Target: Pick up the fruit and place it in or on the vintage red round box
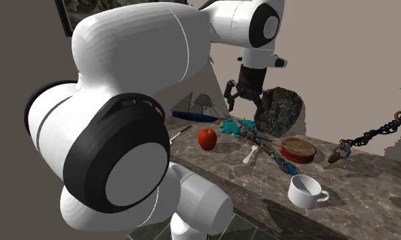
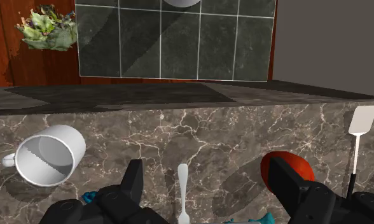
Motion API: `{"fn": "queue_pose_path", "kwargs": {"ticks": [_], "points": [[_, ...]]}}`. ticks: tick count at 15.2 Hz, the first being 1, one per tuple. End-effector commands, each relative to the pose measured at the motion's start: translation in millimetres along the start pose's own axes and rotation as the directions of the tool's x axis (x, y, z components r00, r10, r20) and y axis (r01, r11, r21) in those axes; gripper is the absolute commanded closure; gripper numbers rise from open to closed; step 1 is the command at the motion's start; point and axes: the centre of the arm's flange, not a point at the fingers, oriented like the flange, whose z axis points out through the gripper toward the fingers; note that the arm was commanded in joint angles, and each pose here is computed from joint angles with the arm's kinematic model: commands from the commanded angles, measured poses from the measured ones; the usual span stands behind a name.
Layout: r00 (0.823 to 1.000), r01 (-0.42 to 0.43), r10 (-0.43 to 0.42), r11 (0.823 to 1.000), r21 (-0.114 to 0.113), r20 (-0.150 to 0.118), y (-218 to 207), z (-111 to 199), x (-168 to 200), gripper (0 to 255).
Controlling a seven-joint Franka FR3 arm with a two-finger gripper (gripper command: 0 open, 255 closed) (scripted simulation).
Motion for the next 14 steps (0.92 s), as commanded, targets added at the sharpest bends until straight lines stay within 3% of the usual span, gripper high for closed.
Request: {"fn": "queue_pose_path", "kwargs": {"ticks": [1, 14], "points": [[1.000, 0.000, 0.000, 1.000, 0.000, 0.000, 0.0, 0.0, 0.0, 0], [0.997, 0.022, -0.025, 0.999, -0.046, -0.067, -124.2, 94.0, 72.8, 0]]}}
